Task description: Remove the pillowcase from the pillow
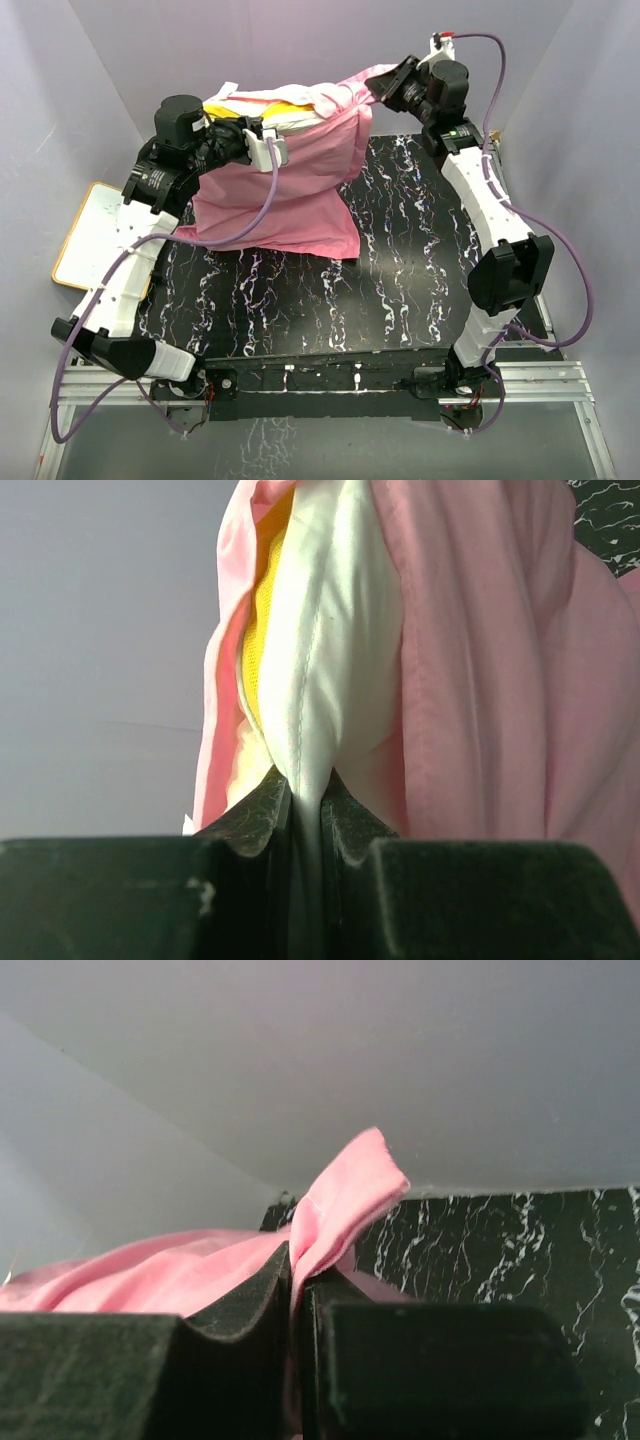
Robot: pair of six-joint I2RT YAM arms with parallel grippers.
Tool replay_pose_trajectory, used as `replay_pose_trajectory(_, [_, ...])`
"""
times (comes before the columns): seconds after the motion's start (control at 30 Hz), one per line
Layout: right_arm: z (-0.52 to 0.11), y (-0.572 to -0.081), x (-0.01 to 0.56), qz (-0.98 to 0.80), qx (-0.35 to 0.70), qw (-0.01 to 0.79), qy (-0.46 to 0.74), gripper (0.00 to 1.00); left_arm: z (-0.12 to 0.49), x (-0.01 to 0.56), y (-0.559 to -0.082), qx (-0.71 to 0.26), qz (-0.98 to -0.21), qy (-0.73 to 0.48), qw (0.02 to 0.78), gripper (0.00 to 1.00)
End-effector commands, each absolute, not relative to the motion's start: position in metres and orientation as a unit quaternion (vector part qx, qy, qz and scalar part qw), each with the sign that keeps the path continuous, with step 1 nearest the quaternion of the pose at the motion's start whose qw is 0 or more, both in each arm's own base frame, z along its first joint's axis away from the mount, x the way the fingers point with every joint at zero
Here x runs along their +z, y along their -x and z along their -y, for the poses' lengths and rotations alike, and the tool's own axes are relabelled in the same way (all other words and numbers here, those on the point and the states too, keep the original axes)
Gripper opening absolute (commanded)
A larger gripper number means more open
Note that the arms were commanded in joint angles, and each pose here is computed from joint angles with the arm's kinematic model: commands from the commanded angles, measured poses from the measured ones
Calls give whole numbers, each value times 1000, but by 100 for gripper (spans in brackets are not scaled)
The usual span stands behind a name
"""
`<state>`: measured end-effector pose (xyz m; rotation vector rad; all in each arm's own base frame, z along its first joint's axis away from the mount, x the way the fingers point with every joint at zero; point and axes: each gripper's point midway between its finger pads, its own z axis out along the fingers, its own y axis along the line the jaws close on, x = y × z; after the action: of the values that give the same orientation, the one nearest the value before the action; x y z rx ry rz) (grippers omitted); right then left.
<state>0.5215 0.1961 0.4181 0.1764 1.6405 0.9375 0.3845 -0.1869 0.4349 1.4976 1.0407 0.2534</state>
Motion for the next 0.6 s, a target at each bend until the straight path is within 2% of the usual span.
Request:
replay_pose_trajectory(0.0, [-146,-539,480,-635,366,671,-110,8,184,499,-349,133,-386,-628,663,0])
replay_pose_trajectory(0.17, [-113,-558,458,-642,329,677,-145,8,180,501,-342,138,-381,-629,663,0])
replay_pose_trajectory(0.57, [-81,-575,370,-701,237,644,-191,8,178,510,-320,127,-368,-629,673,0])
